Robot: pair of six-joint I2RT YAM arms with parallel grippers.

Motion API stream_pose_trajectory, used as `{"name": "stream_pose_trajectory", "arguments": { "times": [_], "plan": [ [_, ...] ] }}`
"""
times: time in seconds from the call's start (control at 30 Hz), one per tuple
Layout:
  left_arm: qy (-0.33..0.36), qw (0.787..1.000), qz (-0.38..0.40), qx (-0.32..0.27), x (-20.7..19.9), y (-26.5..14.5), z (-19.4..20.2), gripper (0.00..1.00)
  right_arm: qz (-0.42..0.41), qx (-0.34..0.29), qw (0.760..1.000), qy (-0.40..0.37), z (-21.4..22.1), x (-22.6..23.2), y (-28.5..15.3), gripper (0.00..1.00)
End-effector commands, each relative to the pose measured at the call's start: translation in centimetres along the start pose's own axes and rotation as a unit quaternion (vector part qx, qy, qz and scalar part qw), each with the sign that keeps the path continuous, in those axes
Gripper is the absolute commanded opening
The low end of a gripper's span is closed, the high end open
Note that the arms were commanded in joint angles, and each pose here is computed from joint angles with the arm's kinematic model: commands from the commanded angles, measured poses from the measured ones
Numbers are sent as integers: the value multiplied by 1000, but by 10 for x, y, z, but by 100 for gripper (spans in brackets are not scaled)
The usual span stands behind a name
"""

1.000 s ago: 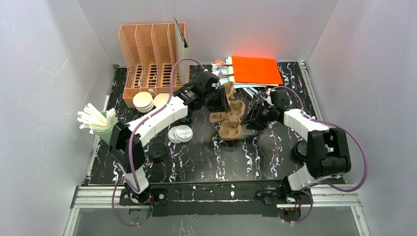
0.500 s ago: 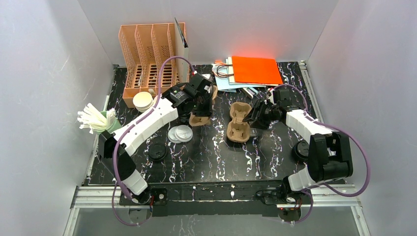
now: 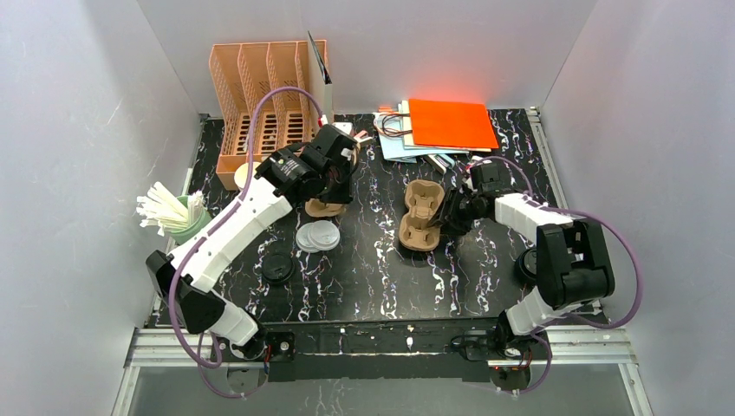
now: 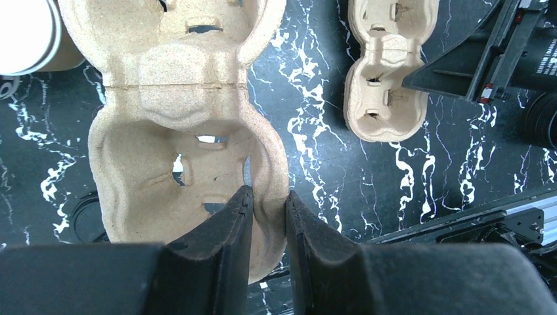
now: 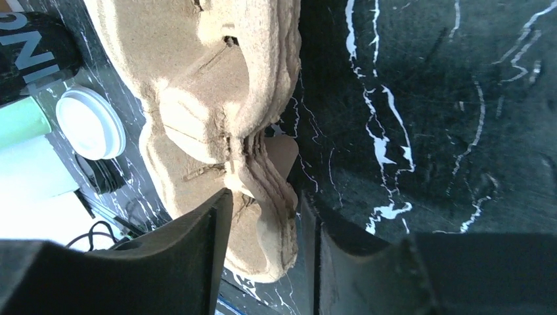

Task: Pack the takeout coffee
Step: Move the cup tray to the center of the board.

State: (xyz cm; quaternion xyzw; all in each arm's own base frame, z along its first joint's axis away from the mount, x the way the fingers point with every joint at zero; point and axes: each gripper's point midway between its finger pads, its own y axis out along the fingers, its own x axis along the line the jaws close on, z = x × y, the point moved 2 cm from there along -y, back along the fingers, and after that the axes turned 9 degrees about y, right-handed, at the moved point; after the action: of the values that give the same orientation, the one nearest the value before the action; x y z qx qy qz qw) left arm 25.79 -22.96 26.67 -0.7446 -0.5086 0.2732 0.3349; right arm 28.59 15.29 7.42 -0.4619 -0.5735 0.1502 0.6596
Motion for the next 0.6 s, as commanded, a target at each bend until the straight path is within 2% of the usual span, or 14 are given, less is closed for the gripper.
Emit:
{"name": "stream_pose_trajectory", "arguments": {
  "times": [0.0, 0.17, 0.57],
  "plan": [
    [3, 999, -23, -28, 15, -33, -7, 11, -10, -2, 1000, -20, -6, 15, 13, 46],
    [-6, 998, -36, -53, 25, -53, -12, 11, -20, -3, 997, -72, -23, 58, 37, 40],
    [-67, 991, -61, -93, 50, -95, 0, 11, -56, -13, 984, -169, -47, 145, 120, 39]
  ]
}}
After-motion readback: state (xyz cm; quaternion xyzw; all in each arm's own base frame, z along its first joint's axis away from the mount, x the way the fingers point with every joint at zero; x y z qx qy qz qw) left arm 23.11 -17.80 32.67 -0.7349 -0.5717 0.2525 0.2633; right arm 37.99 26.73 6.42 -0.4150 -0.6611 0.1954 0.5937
